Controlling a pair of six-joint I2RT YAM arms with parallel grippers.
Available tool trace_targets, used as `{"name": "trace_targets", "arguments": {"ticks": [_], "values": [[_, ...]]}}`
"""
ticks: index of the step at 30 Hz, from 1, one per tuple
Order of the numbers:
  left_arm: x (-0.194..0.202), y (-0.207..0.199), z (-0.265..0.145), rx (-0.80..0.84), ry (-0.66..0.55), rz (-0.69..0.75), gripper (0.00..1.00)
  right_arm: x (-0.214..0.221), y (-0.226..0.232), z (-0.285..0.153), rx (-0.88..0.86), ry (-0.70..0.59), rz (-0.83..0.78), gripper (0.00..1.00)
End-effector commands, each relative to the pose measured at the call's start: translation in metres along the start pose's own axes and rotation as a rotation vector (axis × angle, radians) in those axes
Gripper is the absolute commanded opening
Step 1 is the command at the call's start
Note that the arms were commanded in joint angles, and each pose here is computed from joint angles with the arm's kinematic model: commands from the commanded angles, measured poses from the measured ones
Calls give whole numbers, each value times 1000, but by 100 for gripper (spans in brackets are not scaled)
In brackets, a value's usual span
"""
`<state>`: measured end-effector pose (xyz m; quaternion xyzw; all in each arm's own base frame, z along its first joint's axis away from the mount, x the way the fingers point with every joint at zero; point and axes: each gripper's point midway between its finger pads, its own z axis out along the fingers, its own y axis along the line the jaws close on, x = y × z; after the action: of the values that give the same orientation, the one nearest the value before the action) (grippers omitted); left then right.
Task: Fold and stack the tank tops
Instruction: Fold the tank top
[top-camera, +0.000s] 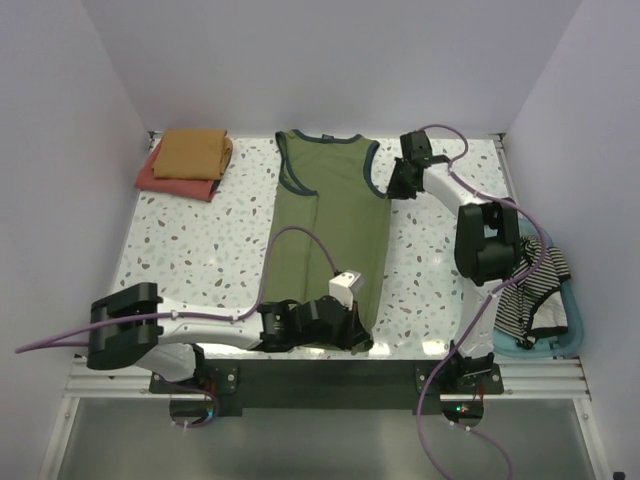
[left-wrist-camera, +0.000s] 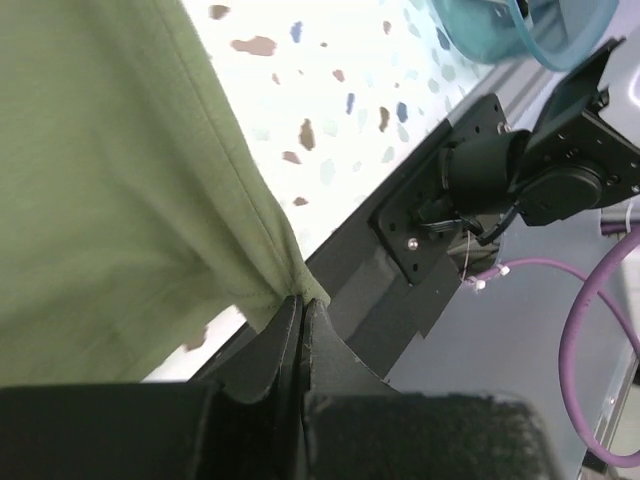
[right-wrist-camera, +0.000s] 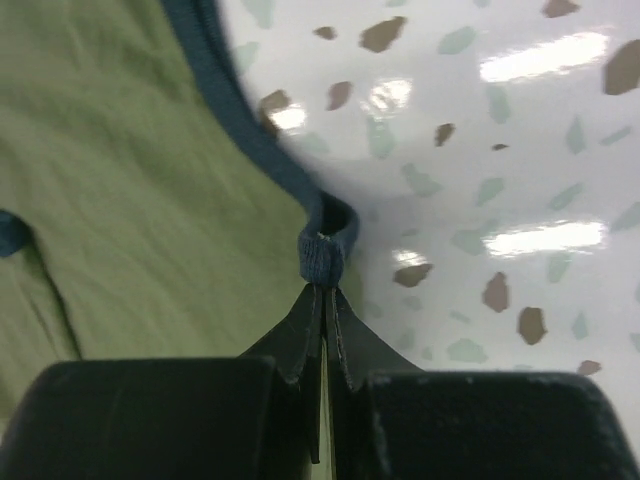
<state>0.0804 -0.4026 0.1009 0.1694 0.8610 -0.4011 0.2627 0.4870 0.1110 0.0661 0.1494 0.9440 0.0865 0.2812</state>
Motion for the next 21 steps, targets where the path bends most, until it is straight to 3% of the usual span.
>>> {"name": "trace_targets", "arguments": {"ticks": [1,13,21], "values": [[-11,21,-20,-67,-86,-76,0,-12,60,-22,-118,-54,-22,0],[21,101,-69,-275,-95,-157,0,12,163,-6,-220,-51,-58,0],[29,124,-85,-341,-101,-179,0,27,193,11,-237,-36,-70,0]]}}
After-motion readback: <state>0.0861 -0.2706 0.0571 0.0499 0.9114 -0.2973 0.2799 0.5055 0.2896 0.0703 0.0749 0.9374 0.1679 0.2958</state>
